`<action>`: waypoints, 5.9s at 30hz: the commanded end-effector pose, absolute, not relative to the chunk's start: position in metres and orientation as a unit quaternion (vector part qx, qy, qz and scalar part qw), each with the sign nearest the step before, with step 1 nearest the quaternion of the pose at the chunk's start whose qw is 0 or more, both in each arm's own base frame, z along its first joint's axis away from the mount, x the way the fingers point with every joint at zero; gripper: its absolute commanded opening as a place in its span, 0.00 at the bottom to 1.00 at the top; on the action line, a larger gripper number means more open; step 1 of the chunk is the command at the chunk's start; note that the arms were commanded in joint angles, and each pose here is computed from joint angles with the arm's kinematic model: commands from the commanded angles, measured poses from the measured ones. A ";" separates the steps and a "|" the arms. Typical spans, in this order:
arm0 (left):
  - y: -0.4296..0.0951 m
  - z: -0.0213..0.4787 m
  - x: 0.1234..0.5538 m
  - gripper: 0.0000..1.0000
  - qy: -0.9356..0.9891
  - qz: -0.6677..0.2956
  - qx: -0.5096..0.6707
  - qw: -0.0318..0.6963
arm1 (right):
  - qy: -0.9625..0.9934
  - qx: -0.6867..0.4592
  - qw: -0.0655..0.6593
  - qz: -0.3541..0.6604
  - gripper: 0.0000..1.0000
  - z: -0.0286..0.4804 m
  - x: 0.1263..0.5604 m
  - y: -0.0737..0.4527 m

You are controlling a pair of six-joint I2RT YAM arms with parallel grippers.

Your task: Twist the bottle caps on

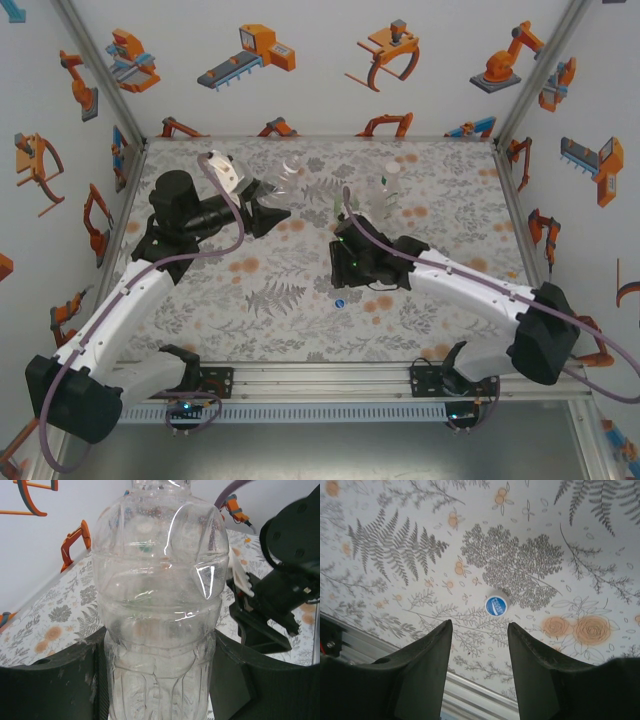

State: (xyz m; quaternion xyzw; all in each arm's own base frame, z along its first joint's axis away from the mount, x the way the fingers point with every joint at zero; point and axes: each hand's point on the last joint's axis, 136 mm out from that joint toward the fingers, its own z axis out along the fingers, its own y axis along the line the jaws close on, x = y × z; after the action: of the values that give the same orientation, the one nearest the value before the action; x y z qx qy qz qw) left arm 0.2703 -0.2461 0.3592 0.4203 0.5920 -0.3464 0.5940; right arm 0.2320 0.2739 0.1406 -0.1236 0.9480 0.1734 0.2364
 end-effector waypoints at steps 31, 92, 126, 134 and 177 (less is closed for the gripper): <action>-0.246 0.364 0.269 0.00 0.588 -0.342 0.421 0.600 | 0.981 -0.097 0.146 0.087 0.45 0.052 0.227 0.281; -0.245 0.366 0.267 0.00 0.588 -0.341 0.421 0.600 | 0.987 -0.118 0.101 0.051 0.40 0.033 0.217 0.282; -0.263 0.342 0.240 0.00 0.574 -0.298 0.521 0.557 | 0.862 -0.242 0.337 0.292 0.17 0.243 0.268 0.276; -0.275 0.330 0.224 0.00 0.562 -0.301 0.559 0.531 | 0.741 -0.356 0.462 0.333 0.13 0.320 0.240 0.278; -0.290 0.300 0.176 0.00 0.480 -0.271 0.666 0.502 | 0.442 -0.600 0.595 0.301 0.00 0.385 0.136 0.266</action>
State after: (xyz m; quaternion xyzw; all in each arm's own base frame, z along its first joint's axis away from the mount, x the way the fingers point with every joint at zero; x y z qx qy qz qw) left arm 0.1800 -0.2888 0.2922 0.6628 0.4988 -0.2703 0.4887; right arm 0.1443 0.2614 0.3814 -0.5893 0.4705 0.2890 0.5898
